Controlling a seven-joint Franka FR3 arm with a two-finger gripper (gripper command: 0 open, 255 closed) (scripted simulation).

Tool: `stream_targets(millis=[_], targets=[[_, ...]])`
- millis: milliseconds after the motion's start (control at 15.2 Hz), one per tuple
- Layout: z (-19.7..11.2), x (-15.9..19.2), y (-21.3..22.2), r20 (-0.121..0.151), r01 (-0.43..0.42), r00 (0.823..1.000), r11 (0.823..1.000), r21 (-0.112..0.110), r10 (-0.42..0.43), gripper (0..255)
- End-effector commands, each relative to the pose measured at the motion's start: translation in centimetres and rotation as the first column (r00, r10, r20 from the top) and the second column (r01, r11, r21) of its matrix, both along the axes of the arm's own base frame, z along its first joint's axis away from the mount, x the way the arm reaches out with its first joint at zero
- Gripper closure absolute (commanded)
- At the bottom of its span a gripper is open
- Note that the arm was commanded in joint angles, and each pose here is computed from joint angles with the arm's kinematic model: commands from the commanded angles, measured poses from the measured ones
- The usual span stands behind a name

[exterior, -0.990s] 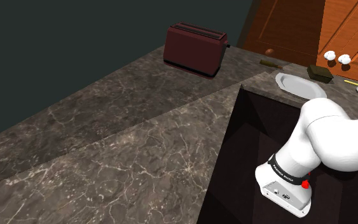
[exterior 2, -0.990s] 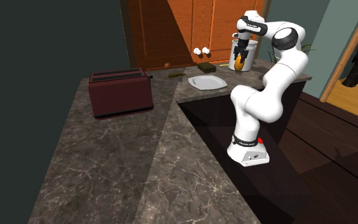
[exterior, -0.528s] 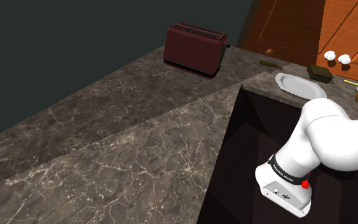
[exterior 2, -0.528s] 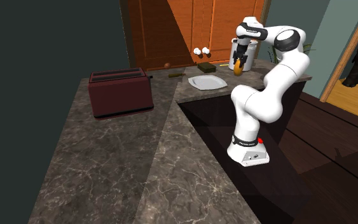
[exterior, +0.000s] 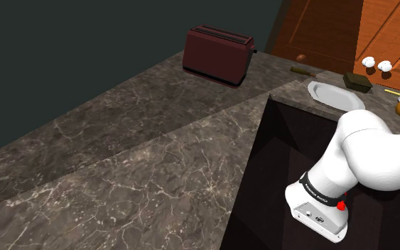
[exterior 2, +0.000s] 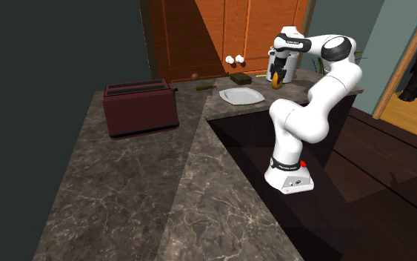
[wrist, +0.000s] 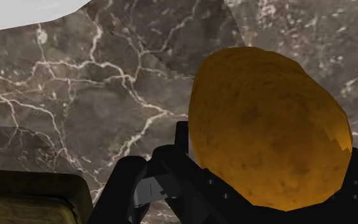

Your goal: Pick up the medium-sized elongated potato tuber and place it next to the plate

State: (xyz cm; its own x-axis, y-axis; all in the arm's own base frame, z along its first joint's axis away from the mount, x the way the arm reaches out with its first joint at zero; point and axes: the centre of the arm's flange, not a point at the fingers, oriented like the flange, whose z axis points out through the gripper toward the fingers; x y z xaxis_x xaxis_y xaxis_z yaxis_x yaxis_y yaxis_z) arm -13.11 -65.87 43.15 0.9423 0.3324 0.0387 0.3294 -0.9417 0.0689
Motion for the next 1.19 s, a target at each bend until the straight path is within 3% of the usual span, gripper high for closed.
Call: stream_targets(millis=[0,462,528,858,1122], targets=[[-1.7,-0.4,0.0,0.0,0.003,1.0,1.0,0.017,-0.003,255],[-1.7,-0.4,0.0,0.0,0.003,1.0,1.0,0.017,-0.003,255],[-1.7,-0.3,-0.1,-0.001,0.003,1.0,1.0,0.017,-0.003,0],[-1.7,-0.4,0.0,0.0,0.003,1.0,1.0,0.017,-0.003,0],[3.3,-0.7,0.2,0.0,0.003,1.0,1.0,0.017,-0.003,0]])
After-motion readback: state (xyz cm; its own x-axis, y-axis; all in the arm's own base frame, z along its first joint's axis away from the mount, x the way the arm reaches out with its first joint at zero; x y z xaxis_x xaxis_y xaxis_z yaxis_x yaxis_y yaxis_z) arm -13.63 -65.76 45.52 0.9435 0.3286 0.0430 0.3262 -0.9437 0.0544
